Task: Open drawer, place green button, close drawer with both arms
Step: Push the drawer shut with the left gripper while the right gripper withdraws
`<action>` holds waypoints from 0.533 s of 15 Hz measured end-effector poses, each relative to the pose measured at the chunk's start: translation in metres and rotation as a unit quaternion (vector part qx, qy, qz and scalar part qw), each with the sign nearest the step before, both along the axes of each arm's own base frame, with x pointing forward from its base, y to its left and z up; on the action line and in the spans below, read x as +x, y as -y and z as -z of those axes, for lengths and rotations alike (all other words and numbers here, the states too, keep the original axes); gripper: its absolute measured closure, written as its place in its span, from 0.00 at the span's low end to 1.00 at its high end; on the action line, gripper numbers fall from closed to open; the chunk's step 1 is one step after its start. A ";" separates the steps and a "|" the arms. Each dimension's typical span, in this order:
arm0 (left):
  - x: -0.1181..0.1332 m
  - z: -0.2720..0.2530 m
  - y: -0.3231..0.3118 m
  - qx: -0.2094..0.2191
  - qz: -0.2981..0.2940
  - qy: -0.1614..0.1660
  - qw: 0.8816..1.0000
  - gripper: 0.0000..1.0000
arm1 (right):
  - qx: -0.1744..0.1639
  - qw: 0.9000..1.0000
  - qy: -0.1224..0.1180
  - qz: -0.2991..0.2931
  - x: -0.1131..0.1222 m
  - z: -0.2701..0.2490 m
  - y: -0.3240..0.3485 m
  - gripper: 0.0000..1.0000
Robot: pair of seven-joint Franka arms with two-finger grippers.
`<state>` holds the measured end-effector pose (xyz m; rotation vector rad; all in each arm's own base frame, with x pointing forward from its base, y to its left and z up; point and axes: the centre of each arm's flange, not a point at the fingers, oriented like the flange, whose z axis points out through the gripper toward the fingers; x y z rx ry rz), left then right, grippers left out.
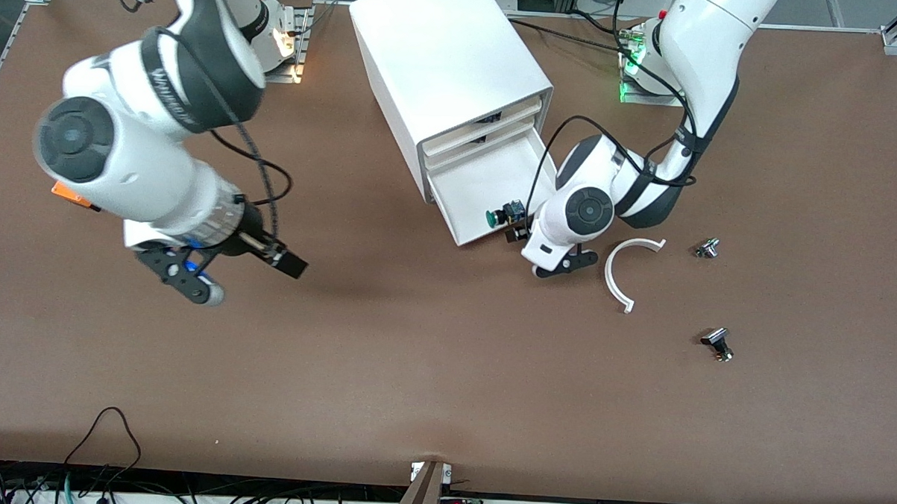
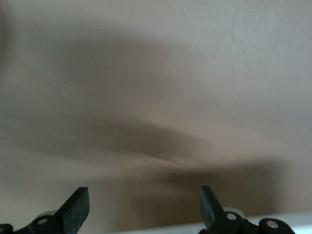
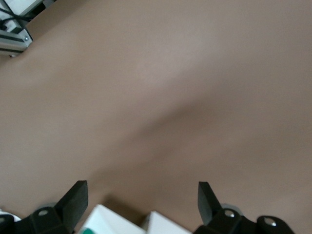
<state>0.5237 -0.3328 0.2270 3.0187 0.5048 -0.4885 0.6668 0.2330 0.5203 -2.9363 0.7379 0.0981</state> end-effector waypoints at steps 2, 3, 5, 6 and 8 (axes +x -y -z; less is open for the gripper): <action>-0.016 -0.002 0.014 -0.011 -0.001 -0.012 1.000 0.00 | 0.000 0.999 -0.001 -0.037 0.001 -0.002 0.038 0.00; -0.023 -0.001 0.018 -0.013 0.001 -0.017 1.000 0.00 | 0.000 0.998 -0.002 -0.060 0.000 -0.002 0.059 0.00; -0.036 0.003 0.023 -0.012 0.007 -0.028 1.000 0.00 | 0.003 0.994 -0.003 -0.112 -0.004 -0.002 0.106 0.00; -0.042 0.006 0.025 -0.011 0.011 -0.033 0.999 0.00 | 0.006 0.992 -0.004 -0.130 -0.008 -0.004 0.129 0.00; -0.052 0.011 0.029 -0.010 0.018 -0.040 0.999 0.00 | 0.007 0.988 -0.004 -0.156 -0.021 -0.009 0.168 0.00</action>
